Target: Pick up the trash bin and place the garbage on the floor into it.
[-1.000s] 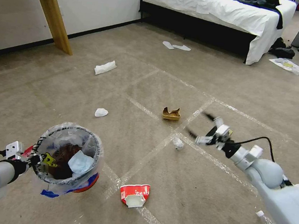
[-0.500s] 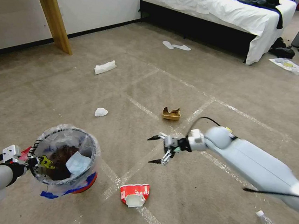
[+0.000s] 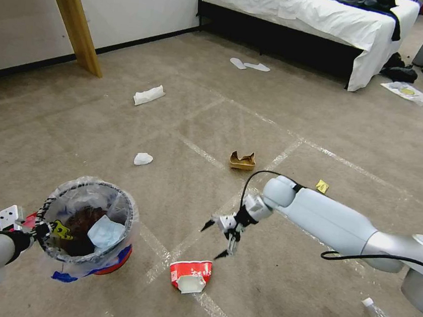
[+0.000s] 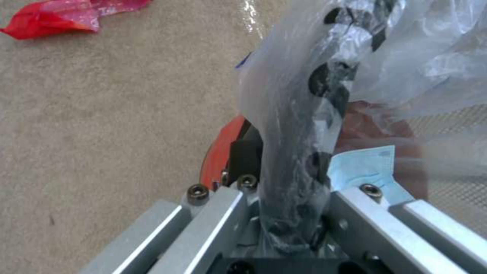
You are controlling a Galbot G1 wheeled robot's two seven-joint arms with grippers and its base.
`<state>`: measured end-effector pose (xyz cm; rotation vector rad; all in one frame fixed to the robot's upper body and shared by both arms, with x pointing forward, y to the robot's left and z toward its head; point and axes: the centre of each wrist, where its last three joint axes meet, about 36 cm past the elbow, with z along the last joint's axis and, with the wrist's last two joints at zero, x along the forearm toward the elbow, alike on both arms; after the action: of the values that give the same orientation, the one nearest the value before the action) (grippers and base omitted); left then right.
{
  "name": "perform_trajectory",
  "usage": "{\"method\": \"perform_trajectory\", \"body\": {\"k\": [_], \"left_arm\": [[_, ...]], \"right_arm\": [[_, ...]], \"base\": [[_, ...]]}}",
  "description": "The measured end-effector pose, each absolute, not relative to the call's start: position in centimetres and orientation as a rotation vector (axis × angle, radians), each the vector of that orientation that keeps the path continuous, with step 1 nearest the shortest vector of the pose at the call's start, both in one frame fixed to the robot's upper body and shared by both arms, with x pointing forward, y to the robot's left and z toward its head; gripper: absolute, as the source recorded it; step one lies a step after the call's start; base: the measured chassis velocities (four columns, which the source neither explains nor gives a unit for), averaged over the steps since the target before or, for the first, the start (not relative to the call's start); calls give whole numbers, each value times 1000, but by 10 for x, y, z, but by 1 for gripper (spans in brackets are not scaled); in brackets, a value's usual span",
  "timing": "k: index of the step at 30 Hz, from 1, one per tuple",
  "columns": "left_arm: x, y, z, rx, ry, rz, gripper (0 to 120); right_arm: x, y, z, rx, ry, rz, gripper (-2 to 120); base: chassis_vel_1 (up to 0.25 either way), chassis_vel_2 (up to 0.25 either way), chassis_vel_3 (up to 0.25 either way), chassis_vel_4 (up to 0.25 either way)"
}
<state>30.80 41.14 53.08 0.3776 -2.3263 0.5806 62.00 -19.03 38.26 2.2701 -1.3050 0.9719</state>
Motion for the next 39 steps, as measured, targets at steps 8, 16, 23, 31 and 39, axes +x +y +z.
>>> {"method": "perform_trajectory", "body": {"k": [8,16,23,31,39], "left_arm": [[303,412,529,395,-2323,571,1],[301,412,531,398,-2327,567,1],[301,414,530,403,-2327,571,1],[304,411,525,393,-2324,586,1],[306,412,525,391,-2329,591,1]], "right_arm": [[592,-181,337,2205,-1366,947,100],[583,-147,309,2187,-1370,967,100],[580,-125,294,2185,-1347,1012,100],[583,-124,276,2138,-1341,1082,100],[578,-123,260,2124,-1323,1073,100]], "base": [[0,0,0,0],[0,0,0,0],[0,0,0,0],[0,0,0,0],[0,0,0,0]]}}
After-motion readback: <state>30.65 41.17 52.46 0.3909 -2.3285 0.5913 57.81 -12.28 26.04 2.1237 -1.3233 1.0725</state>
